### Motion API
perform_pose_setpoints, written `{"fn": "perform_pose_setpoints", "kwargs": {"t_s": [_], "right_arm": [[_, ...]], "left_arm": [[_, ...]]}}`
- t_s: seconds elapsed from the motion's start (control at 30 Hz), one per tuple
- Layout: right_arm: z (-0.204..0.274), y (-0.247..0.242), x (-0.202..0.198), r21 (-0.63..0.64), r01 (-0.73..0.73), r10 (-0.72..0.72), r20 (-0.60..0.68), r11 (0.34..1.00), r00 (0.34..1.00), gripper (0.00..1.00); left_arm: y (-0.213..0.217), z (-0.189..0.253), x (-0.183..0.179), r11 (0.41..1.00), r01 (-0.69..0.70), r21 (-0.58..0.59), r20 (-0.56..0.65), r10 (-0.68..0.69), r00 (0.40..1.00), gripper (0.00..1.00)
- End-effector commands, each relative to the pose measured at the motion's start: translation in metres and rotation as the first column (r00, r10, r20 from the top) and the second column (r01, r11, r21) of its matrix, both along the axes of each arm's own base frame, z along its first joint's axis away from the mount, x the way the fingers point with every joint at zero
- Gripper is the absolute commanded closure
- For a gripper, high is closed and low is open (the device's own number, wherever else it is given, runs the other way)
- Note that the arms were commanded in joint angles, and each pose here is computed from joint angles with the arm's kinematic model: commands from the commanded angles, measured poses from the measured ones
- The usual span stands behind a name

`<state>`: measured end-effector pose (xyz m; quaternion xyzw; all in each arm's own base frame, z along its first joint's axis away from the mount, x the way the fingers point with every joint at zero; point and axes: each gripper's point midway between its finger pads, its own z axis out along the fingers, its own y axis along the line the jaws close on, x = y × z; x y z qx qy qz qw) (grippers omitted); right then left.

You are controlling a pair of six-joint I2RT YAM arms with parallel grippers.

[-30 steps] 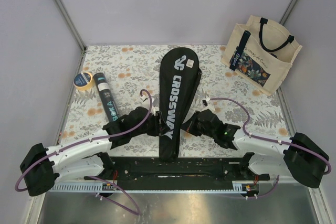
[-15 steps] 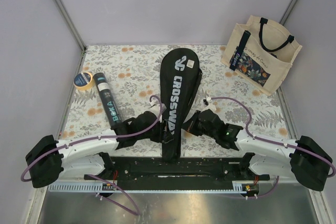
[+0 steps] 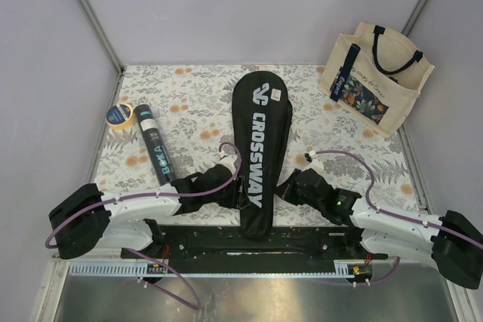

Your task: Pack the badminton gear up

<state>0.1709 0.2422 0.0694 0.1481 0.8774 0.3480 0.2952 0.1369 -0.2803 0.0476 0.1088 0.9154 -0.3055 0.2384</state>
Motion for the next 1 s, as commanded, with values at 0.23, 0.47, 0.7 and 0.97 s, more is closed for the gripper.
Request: {"fn": "perform_pose_setpoints", "kwargs": {"t_s": [0.23, 0.47, 0.7, 0.97], "right_arm": [[0.100, 0.033, 0.008, 0.175, -0.123, 0.088, 0.196, 0.977, 0.977, 1.00], [0.052, 0.048, 0.001, 0.217, -0.133, 0.116, 0.089, 0.967, 0.989, 1.00], [0.070, 0.035, 0.000, 0.197, -0.129, 0.102, 0.140, 0.972, 0.985, 1.00], [0.049, 0.031, -0.008, 0.222, -0.121, 0.101, 0.099, 0.968, 0.990, 1.00]], "left_arm": [[-0.021, 0.078, 0.006, 0.992, 0.018, -0.124, 0.265, 0.015, 0.964, 0.51], [-0.004, 0.060, 0.006, 0.998, -0.048, -0.037, 0.220, 0.054, 0.974, 0.50], [-0.011, 0.058, -0.002, 0.998, -0.001, -0.064, 0.201, 0.014, 0.979, 0.49], [-0.053, 0.085, -0.025, 0.945, 0.198, -0.261, 0.226, -0.140, 0.964, 0.53]]}}
